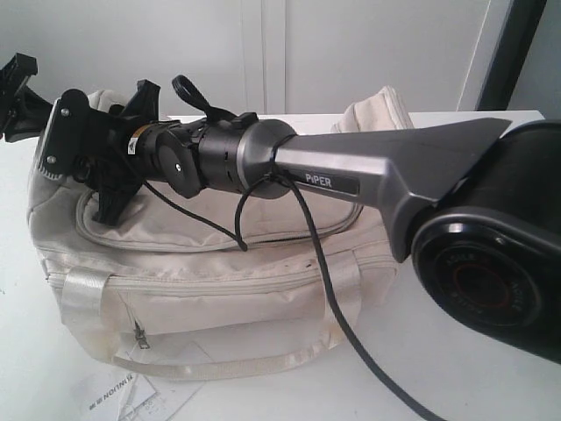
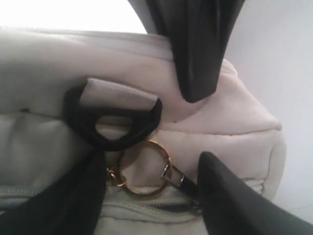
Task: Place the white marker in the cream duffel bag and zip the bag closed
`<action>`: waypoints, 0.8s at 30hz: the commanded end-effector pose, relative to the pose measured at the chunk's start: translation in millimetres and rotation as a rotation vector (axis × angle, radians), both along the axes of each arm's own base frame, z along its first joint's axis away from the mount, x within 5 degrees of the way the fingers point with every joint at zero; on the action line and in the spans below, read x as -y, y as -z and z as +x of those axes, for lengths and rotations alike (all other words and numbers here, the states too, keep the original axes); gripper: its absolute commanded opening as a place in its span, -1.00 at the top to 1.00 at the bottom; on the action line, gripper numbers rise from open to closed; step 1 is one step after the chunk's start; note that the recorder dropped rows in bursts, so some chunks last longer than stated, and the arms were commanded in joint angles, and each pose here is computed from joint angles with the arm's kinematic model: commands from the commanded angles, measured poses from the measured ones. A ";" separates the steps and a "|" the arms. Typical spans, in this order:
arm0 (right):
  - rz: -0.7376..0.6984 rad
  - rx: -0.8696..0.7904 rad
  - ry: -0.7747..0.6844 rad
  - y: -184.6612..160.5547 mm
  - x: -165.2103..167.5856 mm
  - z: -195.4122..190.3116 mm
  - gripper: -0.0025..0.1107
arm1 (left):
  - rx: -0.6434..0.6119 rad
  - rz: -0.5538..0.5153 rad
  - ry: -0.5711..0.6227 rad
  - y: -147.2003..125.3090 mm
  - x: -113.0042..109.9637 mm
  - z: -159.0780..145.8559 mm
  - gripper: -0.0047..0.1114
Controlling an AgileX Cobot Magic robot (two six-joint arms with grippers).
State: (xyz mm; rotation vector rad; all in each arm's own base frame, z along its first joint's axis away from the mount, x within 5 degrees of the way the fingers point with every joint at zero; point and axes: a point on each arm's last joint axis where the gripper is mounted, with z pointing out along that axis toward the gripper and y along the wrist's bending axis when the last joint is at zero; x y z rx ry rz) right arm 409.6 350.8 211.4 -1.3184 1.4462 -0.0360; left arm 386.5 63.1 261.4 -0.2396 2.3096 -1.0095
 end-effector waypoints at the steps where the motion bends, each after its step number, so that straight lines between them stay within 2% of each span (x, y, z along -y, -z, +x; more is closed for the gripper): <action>1: -0.003 0.017 0.007 1.8 3.3 5.1 0.22 | -0.002 -0.048 0.033 -5.1 6.1 -1.6 0.91; 4: -0.014 0.005 0.006 8.4 2.7 5.7 0.51 | -0.002 -0.049 0.035 -5.1 6.2 -1.8 0.91; 7: -0.024 -0.009 0.004 9.9 2.9 5.2 0.95 | 0.000 -0.047 0.037 -5.1 6.2 -1.8 0.91; 15: -0.035 -0.037 -0.003 -6.7 6.3 -0.3 0.96 | 0.001 -0.046 0.040 -5.1 6.3 -1.9 0.91; 24: -0.003 -0.148 0.022 -27.8 12.0 -9.9 0.96 | 0.002 -0.043 0.042 -5.0 6.3 -2.0 0.91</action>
